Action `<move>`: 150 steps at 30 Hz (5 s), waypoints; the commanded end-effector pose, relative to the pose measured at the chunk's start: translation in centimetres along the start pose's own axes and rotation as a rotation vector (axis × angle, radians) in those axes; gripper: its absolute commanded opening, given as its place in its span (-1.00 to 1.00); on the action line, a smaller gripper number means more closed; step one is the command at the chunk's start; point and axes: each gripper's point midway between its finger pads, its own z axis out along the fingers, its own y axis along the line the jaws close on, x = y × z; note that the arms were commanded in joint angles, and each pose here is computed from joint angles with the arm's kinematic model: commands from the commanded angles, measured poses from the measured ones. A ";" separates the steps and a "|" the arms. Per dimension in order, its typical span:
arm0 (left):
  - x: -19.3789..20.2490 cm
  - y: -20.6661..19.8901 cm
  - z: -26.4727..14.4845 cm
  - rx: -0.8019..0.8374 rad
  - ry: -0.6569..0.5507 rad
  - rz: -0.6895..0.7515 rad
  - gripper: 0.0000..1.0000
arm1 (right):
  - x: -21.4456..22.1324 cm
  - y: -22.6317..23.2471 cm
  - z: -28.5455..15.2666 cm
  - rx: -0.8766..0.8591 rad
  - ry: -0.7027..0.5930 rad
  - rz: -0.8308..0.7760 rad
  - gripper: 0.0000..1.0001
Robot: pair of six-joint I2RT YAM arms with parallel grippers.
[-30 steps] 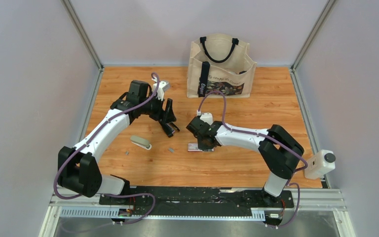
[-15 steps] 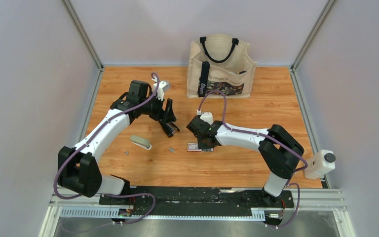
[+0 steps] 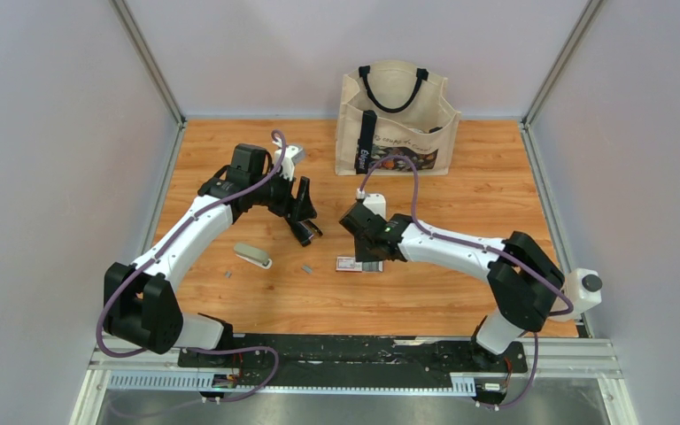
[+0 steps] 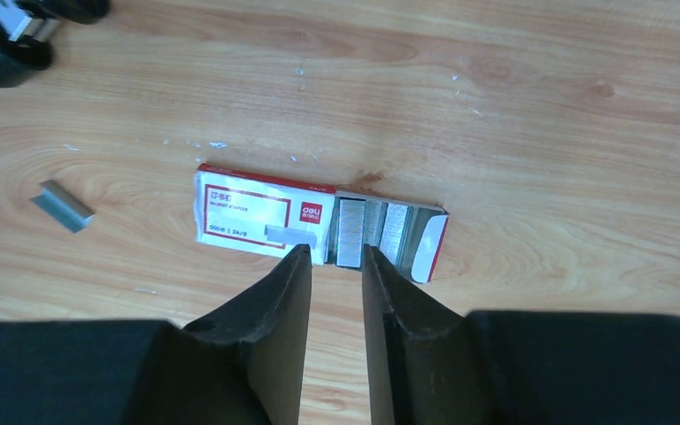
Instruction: Unload the staples from the stapler
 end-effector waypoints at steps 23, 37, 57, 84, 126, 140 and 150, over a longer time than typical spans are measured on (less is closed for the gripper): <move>10.6 -1.3 3.6 0.327 0.395 0.942 0.60 | -6.6 -6.8 -8.1 -0.143 -0.223 0.108 -0.20; 15.9 -1.9 4.3 0.497 0.533 1.199 0.51 | -6.4 -7.9 -7.4 -0.145 -0.235 0.126 -0.20; 15.9 0.0 6.8 0.380 0.648 1.224 0.36 | -6.1 -8.2 -7.5 -0.168 -0.242 0.129 -0.23; 17.5 -0.8 6.3 0.403 0.696 1.251 -0.10 | -5.8 -8.2 -6.8 -0.171 -0.227 0.142 -0.18; -11.0 -19.7 -7.2 0.948 -0.236 -0.027 -1.00 | -12.0 -0.3 -22.0 -0.763 -0.485 0.042 0.36; -13.9 -20.6 -10.2 1.117 -0.388 -0.215 -1.00 | -14.4 2.4 -28.5 -1.030 -0.624 0.084 0.17; -13.0 -20.3 -9.9 1.111 -0.385 -0.232 -1.00 | -15.5 3.8 -31.4 -1.155 -0.666 0.063 0.20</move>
